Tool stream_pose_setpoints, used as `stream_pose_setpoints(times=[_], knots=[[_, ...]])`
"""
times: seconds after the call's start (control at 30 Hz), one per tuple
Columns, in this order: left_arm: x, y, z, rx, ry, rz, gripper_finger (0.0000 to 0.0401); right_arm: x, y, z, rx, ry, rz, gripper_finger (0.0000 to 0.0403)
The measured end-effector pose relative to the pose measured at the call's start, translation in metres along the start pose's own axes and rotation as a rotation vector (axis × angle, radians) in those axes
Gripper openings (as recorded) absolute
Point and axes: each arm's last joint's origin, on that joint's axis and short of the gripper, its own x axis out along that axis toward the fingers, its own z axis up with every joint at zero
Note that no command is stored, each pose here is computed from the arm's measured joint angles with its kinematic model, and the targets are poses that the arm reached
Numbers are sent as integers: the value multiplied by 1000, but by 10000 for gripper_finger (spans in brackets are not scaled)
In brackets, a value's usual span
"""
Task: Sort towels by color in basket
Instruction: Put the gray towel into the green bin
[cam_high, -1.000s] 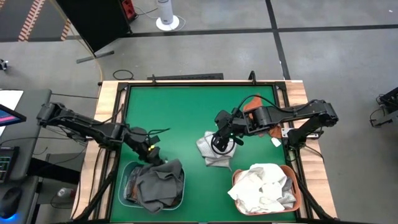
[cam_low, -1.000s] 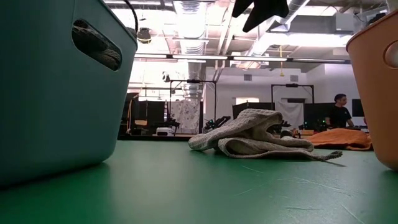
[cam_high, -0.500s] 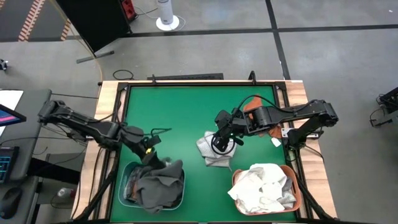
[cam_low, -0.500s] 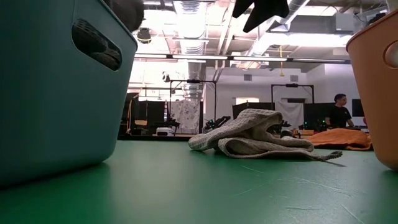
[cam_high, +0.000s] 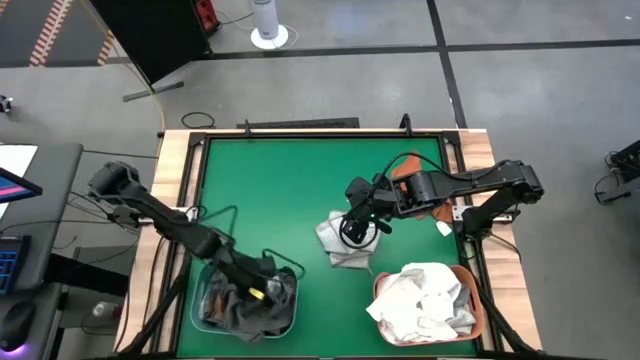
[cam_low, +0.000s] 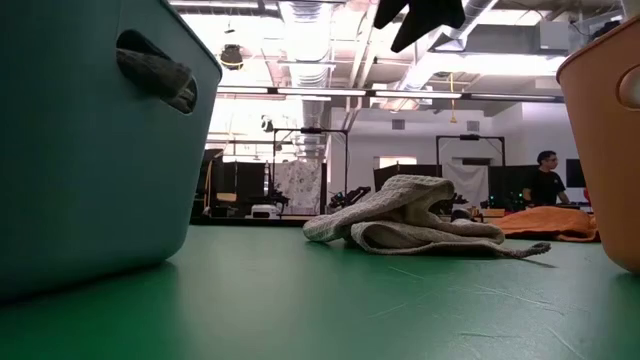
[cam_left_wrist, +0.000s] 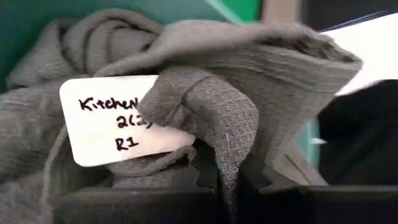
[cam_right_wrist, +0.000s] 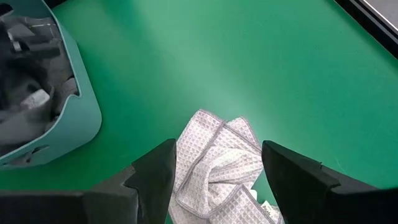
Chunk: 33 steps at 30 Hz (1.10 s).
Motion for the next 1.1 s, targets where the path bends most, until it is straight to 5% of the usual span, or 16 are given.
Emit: stream_pose_setpoints(times=[0.2,0.6,1.1], knots=[[38,3,5,-21,79,213,8,0,0,0,-2,3,-2,265],[72,28,-5,-36,166,360,19,0,-1,-2,-10,22,-9,265],[21,-4,23,-84,82,160,235,0,0,-7,-74,76,11,265]])
